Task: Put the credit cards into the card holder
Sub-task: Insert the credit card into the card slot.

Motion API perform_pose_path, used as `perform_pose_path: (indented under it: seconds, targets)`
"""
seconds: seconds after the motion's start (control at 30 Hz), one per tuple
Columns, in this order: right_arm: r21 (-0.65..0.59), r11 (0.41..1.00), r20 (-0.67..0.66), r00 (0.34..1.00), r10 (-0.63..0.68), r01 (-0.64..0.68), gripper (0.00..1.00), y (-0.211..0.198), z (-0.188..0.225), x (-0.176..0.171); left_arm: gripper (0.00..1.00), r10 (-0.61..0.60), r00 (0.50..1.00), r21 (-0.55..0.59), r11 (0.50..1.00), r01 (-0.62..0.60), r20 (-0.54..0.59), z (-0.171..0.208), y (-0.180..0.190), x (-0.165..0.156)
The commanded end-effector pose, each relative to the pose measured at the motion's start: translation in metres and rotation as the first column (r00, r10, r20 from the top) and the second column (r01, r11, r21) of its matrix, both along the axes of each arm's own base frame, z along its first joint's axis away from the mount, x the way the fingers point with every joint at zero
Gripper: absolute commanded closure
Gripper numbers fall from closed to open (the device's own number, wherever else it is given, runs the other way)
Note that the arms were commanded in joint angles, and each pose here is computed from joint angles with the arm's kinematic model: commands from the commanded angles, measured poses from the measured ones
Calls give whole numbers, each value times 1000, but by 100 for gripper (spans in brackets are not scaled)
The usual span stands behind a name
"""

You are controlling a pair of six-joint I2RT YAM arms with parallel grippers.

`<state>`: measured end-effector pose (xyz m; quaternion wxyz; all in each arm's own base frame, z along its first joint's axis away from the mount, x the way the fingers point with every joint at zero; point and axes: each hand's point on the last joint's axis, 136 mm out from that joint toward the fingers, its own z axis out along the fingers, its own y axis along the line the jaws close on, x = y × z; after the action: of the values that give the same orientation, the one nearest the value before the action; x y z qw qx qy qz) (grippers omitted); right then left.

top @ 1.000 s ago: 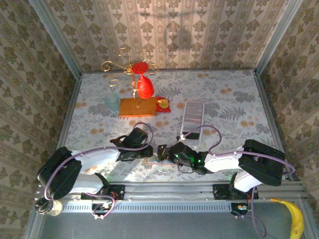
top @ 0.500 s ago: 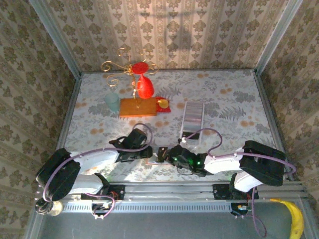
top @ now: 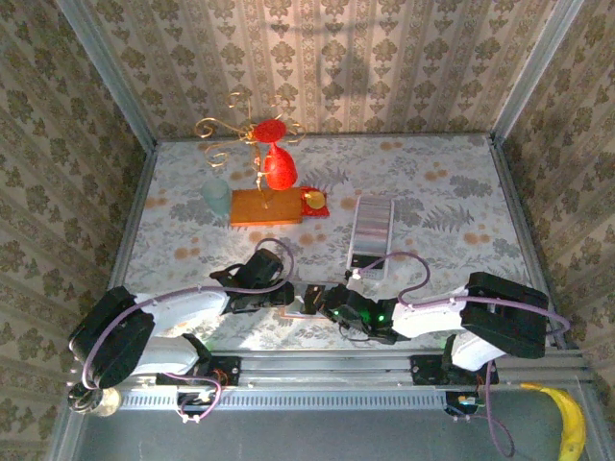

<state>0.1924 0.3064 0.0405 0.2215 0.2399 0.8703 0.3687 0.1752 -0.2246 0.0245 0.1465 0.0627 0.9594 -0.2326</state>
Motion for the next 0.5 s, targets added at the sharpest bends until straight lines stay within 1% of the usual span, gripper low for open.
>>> perform_pose_path:
  seconds: [0.0,0.13,0.3,0.47]
  targets:
    - [-45,999,-20,1000,-1,0,100,0,-14,-3,66,-1,998,63,998,6,-68,-18,15,-19]
    - [6,1000,-18,1000,22,-22,100,12,-14,-3,62,0,998,58,998,4,-68,-18,15,-19]
    - [15,998,-16,998,61,-61,100,23,-13,-4,61,2,998,53,999,2,-67,-17,14,-19]
    - [-61,991,-36,992,118,-120,100,20,-16,-4,60,11,998,52,999,-8,-59,-17,16,-19]
